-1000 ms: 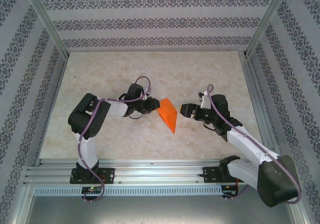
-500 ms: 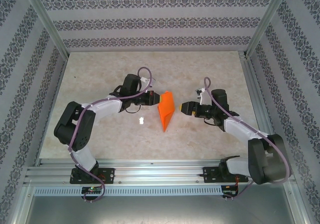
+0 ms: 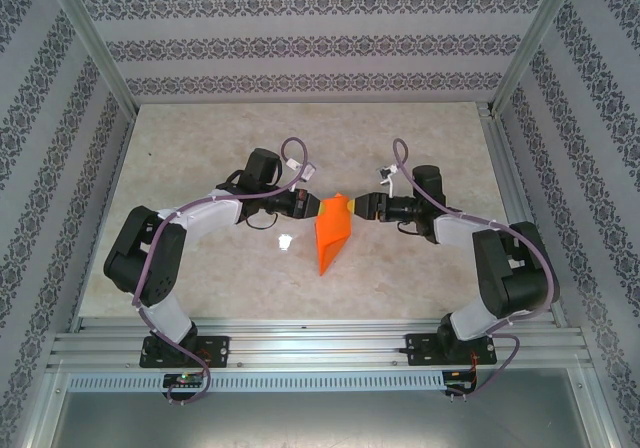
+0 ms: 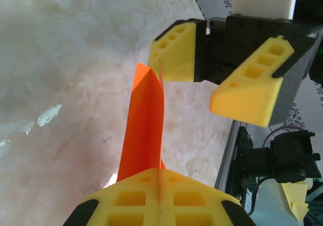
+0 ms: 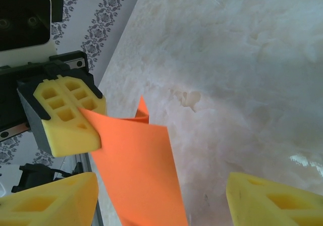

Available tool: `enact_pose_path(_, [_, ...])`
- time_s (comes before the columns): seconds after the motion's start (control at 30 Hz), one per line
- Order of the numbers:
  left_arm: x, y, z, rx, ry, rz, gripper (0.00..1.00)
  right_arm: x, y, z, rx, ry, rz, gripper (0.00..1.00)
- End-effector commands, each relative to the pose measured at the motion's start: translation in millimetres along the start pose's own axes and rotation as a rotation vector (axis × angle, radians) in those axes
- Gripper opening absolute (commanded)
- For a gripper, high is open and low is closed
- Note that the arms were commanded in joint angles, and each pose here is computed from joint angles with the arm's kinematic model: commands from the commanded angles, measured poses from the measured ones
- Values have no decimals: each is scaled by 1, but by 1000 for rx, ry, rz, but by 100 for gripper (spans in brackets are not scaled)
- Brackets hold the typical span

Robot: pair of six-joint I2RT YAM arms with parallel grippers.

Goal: Fold a paper plane with a square sheet of paper (fold left side to right side)
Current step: Place the paper at the center of the table.

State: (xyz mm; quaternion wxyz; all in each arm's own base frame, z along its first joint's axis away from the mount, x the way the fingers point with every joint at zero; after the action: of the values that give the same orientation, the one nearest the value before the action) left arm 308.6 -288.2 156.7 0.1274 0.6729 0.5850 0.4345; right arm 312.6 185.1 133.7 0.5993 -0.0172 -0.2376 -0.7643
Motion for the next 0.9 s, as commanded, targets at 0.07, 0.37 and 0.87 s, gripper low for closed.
enact_pose_path(0.07, [6, 8, -18, -70, -53, -10, 0, -12, 9, 16, 68, 100, 17, 64])
enact_pose_path(0.37, [3, 5, -12, -60, -32, -3, 0, -16, 1, 16, 51, 119, 42, 47])
enact_pose_path(0.87, [-2, -3, 9, -12, 30, 17, 0, -12, -6, 9, 44, 53, 60, 19])
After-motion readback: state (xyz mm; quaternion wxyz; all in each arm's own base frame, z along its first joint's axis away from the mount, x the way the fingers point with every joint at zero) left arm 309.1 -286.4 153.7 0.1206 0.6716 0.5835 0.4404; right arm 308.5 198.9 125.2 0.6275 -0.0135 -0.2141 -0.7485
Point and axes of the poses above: each hand's point on the last joint's axis, 136 mm out from that joint toward the fingers, its own x axis back along the fingers, its own z axis along the line the jaws close on, y = z × x, the point moved 3 cm from there along x, back along the fingers, and after that the axes turned 15 degrees about -x, right-handed, at the moved point
